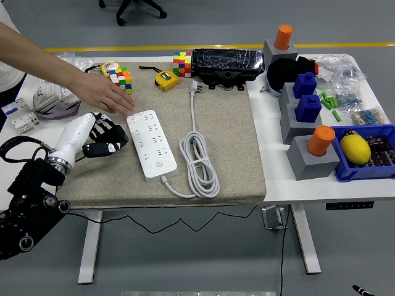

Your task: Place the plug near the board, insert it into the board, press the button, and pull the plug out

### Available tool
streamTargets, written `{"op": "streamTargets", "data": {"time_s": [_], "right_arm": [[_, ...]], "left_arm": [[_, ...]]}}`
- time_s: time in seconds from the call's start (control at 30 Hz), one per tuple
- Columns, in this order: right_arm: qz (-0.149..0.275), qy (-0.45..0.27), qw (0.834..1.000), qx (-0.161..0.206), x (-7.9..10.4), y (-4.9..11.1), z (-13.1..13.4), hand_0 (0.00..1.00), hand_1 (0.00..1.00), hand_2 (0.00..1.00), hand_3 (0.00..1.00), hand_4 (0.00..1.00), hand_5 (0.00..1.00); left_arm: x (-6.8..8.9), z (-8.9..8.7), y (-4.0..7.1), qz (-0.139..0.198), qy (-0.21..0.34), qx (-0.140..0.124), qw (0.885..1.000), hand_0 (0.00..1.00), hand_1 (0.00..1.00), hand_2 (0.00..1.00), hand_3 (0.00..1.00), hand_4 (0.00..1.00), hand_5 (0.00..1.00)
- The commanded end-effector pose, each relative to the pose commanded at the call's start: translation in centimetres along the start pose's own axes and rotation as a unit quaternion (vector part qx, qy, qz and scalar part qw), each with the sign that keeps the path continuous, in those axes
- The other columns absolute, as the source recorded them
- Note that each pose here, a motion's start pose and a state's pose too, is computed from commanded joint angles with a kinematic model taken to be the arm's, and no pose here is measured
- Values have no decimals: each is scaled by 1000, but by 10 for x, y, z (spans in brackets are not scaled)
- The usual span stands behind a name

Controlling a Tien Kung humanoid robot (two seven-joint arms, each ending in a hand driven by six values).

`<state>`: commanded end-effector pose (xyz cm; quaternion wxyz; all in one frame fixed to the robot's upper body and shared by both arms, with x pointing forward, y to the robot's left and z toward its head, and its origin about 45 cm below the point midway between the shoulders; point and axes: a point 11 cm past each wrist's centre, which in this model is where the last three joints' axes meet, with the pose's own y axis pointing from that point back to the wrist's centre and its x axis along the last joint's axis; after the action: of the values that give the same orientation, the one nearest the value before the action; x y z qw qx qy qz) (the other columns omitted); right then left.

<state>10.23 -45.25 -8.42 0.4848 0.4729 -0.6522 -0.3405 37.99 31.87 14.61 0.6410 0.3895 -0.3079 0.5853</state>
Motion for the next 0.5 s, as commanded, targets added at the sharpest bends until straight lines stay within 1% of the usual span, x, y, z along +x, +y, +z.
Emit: {"op": "streamTargets", "data": {"time_s": [0.03, 0.07, 0.13, 0.23, 0.27, 0.43, 0.47, 0.5], "right_arm": [[0, 0, 1000, 0, 0, 0, 0, 653, 652, 658, 570, 991, 558], [-1, 0, 1000, 0, -1, 0, 0, 652, 651, 658, 571, 991, 559], [-1, 0, 1000, 1, -1, 0, 0, 652, 651, 658, 571, 991, 559], [-2, 0, 1000, 1, -2, 0, 0, 652, 651, 658, 571, 991, 559], [-2, 0, 1000, 2, -2, 0, -1, 651, 651, 658, 571, 991, 558], [-2, -2, 1000, 2, -2, 0, -1, 651, 651, 658, 571, 991, 558], [-2, -2, 1000, 1, -2, 0, 0, 651, 652, 658, 570, 991, 558], [-2, -3, 1000, 1, -2, 0, 0, 651, 652, 658, 570, 991, 558]], "left_arm": [[-2, -3, 0, -4, 3, 5, 1000, 356, 369, 380, 487, 655, 2], [-3, -4, 1, -7, 5, 8, 1000, 427, 443, 464, 531, 699, 75], [-6, -6, 1, -17, 10, 17, 1000, 427, 443, 464, 531, 699, 75], [-10, -5, 2, -23, 7, 20, 1000, 427, 443, 464, 531, 699, 75], [-11, -4, 2, -24, 5, 20, 1000, 679, 646, 556, 579, 864, 206], [-10, -4, 1, -25, -1, 25, 999, 679, 646, 556, 579, 864, 206], [-10, -4, 1, -25, 1, 28, 999, 726, 724, 676, 640, 907, 247], [-10, -5, 1, -27, 0, 32, 999, 726, 724, 676, 640, 907, 247]]}}
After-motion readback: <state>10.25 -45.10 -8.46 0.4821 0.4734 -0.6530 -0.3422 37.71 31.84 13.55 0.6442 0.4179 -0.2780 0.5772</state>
